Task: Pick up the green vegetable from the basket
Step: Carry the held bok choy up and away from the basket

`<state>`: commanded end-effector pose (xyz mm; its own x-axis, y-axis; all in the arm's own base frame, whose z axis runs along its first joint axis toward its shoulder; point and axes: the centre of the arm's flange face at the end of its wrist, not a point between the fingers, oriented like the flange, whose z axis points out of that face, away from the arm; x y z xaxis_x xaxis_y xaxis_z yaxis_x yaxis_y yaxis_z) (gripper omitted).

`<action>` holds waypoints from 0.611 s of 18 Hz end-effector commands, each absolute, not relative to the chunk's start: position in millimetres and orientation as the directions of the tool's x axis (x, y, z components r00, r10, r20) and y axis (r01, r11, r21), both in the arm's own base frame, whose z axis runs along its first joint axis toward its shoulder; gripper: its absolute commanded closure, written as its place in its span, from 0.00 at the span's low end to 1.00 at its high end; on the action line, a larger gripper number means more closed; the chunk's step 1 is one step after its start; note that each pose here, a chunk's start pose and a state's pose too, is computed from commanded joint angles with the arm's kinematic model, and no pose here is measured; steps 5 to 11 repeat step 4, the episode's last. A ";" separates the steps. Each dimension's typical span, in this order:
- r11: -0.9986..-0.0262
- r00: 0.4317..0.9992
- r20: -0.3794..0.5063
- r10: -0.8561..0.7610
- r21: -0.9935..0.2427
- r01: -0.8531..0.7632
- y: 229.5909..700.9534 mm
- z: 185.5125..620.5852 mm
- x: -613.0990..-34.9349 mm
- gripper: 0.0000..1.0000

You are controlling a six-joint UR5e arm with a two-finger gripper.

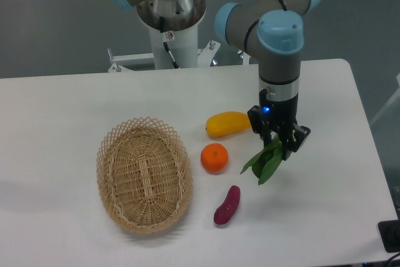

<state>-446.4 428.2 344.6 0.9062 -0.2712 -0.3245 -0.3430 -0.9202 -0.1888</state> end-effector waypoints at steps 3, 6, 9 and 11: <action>-0.919 0.906 -0.324 -0.271 -0.192 -0.344 428.5 344.6 -446.2 0.47; -0.920 0.907 -0.322 -0.270 -0.192 -0.342 428.3 343.9 -445.9 0.47; -0.920 0.907 -0.322 -0.270 -0.192 -0.342 428.3 343.9 -445.9 0.47; -0.920 0.907 -0.322 -0.270 -0.192 -0.342 428.3 343.9 -445.9 0.47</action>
